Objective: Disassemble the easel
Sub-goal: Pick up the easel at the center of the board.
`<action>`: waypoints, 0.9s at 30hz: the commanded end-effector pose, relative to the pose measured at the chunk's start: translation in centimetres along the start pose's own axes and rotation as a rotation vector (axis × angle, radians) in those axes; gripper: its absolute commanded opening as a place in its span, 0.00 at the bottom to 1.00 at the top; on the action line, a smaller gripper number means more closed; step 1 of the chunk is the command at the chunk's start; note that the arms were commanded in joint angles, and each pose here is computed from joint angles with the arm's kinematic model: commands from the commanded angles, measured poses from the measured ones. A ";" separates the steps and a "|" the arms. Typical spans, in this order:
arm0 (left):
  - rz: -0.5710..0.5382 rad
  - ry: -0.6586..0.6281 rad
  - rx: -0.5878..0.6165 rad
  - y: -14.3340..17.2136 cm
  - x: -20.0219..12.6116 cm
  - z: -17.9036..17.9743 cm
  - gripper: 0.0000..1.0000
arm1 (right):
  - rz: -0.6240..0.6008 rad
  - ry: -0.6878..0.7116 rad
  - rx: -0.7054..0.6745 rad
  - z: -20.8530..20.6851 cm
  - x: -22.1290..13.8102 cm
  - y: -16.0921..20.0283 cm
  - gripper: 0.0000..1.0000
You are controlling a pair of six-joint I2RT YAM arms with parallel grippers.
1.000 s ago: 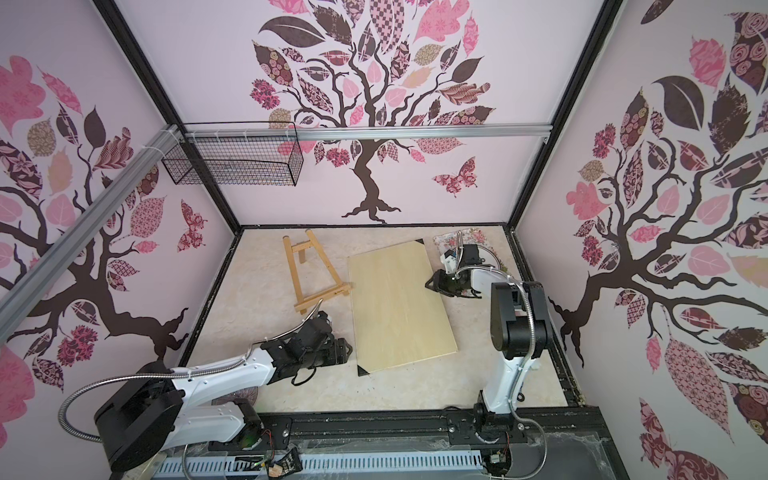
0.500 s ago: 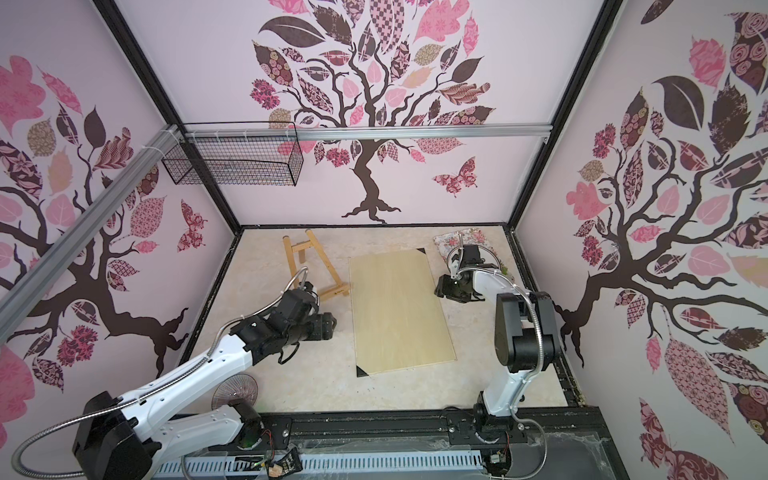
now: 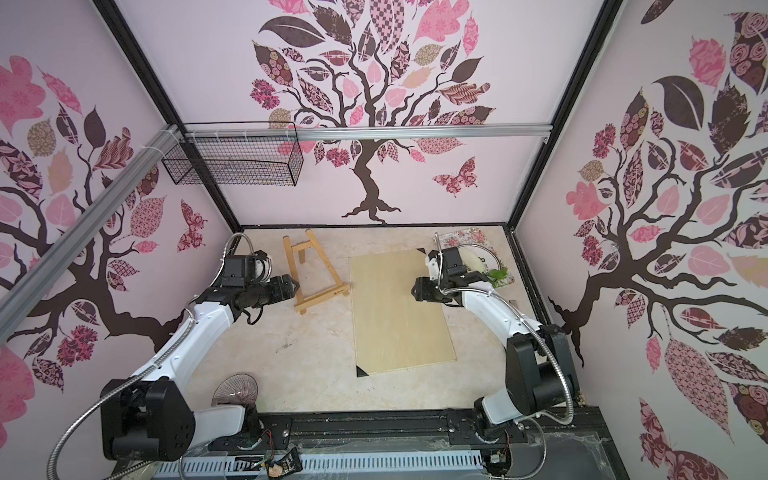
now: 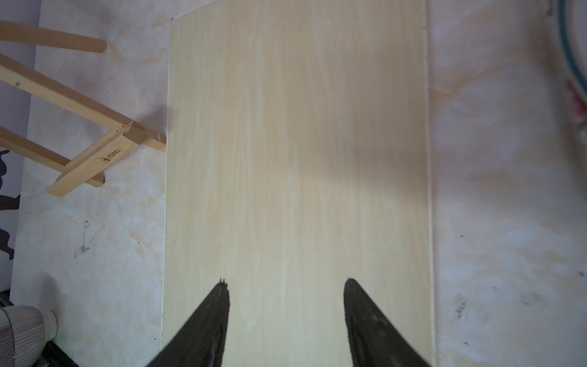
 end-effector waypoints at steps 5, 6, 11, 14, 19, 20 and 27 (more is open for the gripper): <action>-0.097 0.084 0.116 -3.3 0.7 -1.4 0.82 | -0.026 0.012 0.011 0.5 0.3 -0.5 0.61; -0.101 0.072 0.121 -3.4 1.0 -1.2 0.82 | -0.027 0.010 0.011 0.6 0.5 -0.6 0.62; -0.131 0.105 0.161 -3.8 2.5 -0.7 0.82 | -0.019 -0.001 -0.003 1.5 1.2 -0.9 0.62; -0.162 0.143 0.178 -4.2 3.4 -0.6 0.80 | -0.026 -0.003 -0.016 2.2 1.4 -1.1 0.62; -0.214 0.234 0.207 -4.2 5.0 -1.0 0.72 | -0.034 -0.012 -0.035 3.3 1.8 -0.9 0.62; -0.203 0.246 0.217 -4.0 5.3 -1.1 0.70 | -0.035 -0.015 -0.036 3.5 1.8 -0.9 0.62; -0.173 0.268 0.234 -3.0 5.9 -1.0 0.52 | -0.051 -0.024 -0.045 4.3 1.5 -0.5 0.61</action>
Point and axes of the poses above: each gripper's point midway between its finger pads, its own x axis out along the fingers, its own z axis along the line the jaws close on, y = z × x, the point moved 4 cm from there along -x, back along the fingers, and after that the axes turned 1 degree about x, right-handed, at the moved point
